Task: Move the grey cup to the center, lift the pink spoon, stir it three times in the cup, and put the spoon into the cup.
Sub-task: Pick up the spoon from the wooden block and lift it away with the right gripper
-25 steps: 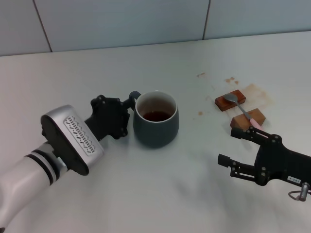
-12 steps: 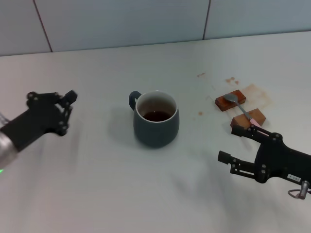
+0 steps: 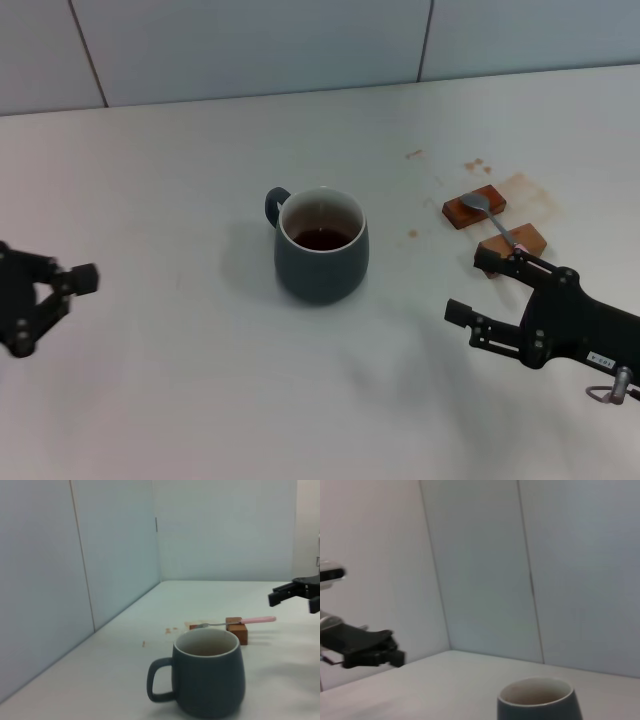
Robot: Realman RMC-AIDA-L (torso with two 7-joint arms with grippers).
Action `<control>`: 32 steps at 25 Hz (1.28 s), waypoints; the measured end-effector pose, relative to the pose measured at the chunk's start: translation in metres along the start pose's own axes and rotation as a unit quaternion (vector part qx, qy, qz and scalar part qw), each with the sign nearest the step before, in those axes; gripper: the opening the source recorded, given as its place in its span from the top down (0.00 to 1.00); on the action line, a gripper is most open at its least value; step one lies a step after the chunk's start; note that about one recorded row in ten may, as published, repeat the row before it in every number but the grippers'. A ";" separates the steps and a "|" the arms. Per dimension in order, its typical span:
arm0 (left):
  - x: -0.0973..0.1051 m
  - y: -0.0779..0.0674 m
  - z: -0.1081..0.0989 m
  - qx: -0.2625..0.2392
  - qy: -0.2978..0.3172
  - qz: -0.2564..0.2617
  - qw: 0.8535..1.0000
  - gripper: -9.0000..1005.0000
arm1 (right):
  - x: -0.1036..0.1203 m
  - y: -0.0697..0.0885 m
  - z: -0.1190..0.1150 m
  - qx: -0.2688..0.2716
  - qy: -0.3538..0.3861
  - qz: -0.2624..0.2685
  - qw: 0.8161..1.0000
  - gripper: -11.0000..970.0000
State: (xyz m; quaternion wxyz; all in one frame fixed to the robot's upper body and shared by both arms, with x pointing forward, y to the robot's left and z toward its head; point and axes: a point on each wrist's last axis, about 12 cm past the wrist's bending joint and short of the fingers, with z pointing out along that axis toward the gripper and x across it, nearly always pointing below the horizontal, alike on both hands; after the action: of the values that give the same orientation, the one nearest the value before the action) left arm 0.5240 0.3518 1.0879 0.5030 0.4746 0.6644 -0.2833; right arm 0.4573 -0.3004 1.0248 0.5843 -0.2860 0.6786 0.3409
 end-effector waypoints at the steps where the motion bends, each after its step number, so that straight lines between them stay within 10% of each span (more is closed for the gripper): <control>1: 0.000 0.000 0.000 0.000 0.000 0.000 1.000 0.99 | 0.000 0.000 0.000 0.000 0.000 0.000 1.000 0.16; 7: -0.001 0.005 -0.027 -0.015 -0.001 -0.046 0.999 0.99 | 0.000 0.001 -0.002 0.006 -0.009 0.007 1.000 0.16; 20: 0.008 -0.004 -0.017 -0.117 -0.075 -0.049 0.989 0.80 | 0.001 0.004 -0.003 0.013 -0.021 0.019 1.000 0.16; 32: 0.012 -0.013 0.004 -0.081 -0.052 -0.026 0.995 0.31 | 0.004 0.023 -0.006 0.030 -0.107 0.125 0.986 0.16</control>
State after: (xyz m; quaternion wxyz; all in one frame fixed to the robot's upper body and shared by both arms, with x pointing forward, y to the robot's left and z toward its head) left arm 0.5130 0.3473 1.0741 0.5665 0.3991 0.6702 -0.2657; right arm 0.4353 -0.2913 1.0246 0.6146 -0.1429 0.6526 0.4194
